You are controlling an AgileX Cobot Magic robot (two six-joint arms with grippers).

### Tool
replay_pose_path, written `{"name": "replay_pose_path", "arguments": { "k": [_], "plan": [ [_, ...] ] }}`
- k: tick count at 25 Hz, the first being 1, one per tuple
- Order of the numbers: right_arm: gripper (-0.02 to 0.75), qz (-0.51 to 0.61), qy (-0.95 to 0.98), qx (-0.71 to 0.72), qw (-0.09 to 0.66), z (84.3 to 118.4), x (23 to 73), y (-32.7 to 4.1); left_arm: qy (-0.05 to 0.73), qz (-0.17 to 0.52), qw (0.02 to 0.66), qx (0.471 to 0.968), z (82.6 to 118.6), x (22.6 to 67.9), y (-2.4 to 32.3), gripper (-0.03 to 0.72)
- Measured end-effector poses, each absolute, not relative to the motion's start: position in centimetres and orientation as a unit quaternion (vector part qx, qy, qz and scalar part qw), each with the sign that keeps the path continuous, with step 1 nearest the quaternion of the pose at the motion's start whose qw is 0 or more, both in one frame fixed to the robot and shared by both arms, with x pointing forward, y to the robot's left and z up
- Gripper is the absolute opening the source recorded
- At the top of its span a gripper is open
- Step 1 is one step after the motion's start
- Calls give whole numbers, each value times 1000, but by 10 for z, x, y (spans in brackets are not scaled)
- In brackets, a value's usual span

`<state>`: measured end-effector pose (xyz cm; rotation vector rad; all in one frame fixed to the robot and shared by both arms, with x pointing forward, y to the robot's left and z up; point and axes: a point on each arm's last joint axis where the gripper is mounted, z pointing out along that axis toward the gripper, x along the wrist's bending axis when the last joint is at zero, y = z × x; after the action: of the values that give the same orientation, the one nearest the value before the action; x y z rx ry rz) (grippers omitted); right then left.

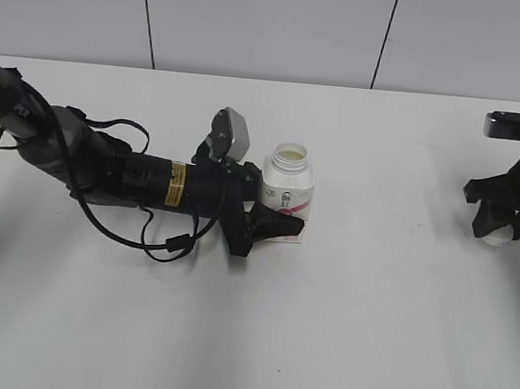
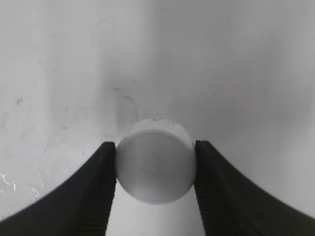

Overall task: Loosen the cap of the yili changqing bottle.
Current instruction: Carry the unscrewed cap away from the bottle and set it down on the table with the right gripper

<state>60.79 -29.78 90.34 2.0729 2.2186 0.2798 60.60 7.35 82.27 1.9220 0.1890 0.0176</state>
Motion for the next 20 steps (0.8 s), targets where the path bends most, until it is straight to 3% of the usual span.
{"name": "replay_pose_path", "arguments": {
  "k": [17, 20],
  "plan": [
    [388, 80, 728, 680, 35, 890, 608, -298, 81, 8, 569, 818, 823, 606, 73, 403],
    [433, 80, 728, 680, 35, 890, 608, -298, 81, 8, 569, 818, 823, 606, 73, 403]
  ]
}}
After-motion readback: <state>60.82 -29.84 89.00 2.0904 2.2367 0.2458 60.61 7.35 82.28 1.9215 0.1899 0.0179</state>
